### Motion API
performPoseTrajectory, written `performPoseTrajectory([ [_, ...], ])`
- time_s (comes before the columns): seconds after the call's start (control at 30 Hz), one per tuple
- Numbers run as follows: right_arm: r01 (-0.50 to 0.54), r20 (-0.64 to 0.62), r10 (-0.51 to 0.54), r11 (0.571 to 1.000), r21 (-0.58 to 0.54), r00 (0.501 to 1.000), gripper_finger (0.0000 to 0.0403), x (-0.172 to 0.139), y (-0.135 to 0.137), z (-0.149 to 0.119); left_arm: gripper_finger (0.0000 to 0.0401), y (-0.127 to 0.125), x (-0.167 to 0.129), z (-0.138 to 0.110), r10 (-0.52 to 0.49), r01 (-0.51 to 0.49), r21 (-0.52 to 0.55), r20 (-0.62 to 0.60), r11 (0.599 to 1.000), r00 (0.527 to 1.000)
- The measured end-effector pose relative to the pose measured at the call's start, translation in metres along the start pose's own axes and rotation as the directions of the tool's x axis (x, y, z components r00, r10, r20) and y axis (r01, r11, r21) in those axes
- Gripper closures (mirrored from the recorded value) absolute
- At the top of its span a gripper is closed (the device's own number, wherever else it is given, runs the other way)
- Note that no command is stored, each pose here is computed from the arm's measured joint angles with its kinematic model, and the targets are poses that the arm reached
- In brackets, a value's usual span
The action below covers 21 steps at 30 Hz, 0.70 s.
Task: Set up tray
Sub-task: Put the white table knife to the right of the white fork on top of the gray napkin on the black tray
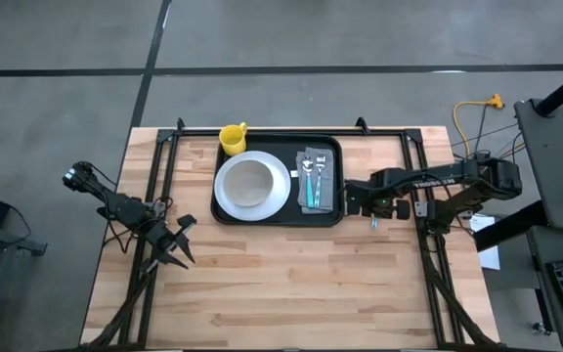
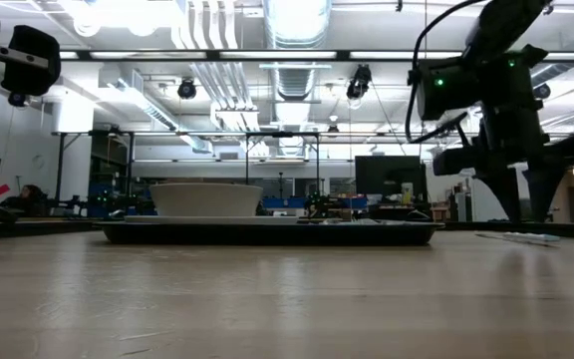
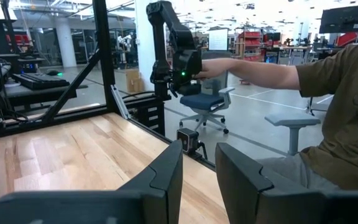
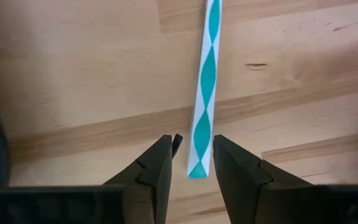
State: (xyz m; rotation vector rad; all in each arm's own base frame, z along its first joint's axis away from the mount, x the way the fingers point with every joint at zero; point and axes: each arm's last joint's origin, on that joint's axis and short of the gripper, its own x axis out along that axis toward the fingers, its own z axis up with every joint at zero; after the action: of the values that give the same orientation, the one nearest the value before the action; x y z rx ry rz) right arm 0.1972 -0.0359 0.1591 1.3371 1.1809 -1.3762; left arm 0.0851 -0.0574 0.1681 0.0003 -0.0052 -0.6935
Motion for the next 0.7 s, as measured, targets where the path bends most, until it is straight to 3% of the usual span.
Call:
performPoseTrajectory([
  [0.7,-0.024,-0.001,0.024,0.999,0.026,1.000,0.0298,0.027,-0.011,0.000,0.0324,0.000,0.000,0.000,0.000,0.000,0.000,0.000,1.000,1.000],
])
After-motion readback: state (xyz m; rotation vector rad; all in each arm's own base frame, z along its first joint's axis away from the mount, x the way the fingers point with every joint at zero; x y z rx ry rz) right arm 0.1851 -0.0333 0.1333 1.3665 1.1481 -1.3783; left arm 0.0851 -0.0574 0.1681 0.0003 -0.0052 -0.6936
